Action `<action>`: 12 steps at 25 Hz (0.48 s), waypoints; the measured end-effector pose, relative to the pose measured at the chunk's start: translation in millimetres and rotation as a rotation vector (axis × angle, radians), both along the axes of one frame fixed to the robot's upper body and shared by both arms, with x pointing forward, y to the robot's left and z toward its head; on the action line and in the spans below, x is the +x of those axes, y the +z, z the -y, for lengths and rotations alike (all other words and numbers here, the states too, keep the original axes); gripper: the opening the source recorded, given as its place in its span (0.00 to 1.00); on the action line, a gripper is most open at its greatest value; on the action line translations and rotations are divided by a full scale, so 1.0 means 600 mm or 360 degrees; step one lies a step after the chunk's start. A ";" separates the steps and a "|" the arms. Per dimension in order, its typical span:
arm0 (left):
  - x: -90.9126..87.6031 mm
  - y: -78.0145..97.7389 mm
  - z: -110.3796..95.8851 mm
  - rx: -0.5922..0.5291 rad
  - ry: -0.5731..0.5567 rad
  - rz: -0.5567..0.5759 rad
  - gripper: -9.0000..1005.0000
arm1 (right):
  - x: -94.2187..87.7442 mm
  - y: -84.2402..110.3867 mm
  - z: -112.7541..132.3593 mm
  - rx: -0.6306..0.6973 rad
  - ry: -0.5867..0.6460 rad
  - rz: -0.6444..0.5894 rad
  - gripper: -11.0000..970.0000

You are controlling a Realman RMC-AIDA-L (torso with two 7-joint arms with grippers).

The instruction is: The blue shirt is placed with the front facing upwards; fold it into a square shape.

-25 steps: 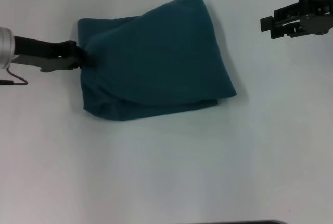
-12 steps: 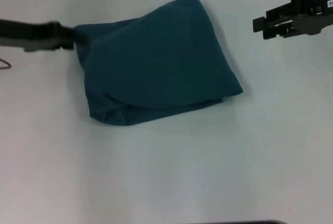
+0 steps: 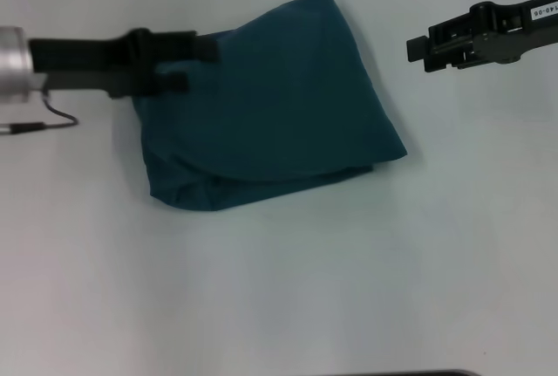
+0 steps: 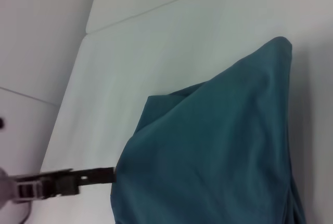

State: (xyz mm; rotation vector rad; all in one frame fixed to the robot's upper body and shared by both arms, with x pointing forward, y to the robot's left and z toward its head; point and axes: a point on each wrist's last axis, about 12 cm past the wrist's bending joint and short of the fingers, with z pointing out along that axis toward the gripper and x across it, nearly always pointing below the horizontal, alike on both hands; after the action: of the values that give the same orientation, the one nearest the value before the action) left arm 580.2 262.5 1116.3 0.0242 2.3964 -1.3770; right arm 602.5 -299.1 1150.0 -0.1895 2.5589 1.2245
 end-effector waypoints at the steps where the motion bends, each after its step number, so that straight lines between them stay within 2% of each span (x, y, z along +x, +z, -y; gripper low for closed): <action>1: 0.000 0.000 0.000 0.0000 0.0000 0.0000 0.76 | 0.000 0.000 0.000 0.0000 -0.0001 0.0000 0.51; 2: 0.006 -0.017 0.013 -0.0014 0.0050 -0.0058 0.80 | 0.000 -0.001 0.001 -0.0001 -0.0003 -0.0001 0.51; 3: 0.008 -0.021 0.015 -0.0015 0.0069 -0.0068 0.84 | -0.001 -0.001 0.002 -0.0001 -0.0005 -0.0003 0.51; 6: 0.018 -0.036 0.024 0.0016 0.0157 -0.0091 0.88 | -0.004 -0.004 0.004 0.0000 -0.0008 -0.0011 0.51; 12: 0.021 -0.057 0.028 0.0141 0.0183 -0.0132 0.95 | -0.007 -0.006 0.007 0.0003 -0.0017 -0.0024 0.51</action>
State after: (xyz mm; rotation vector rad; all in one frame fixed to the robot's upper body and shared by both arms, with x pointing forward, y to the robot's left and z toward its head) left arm 593.0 245.6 1081.9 -0.1472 2.4833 -1.2423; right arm 598.5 -303.4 1146.6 -0.1665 2.5685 1.2287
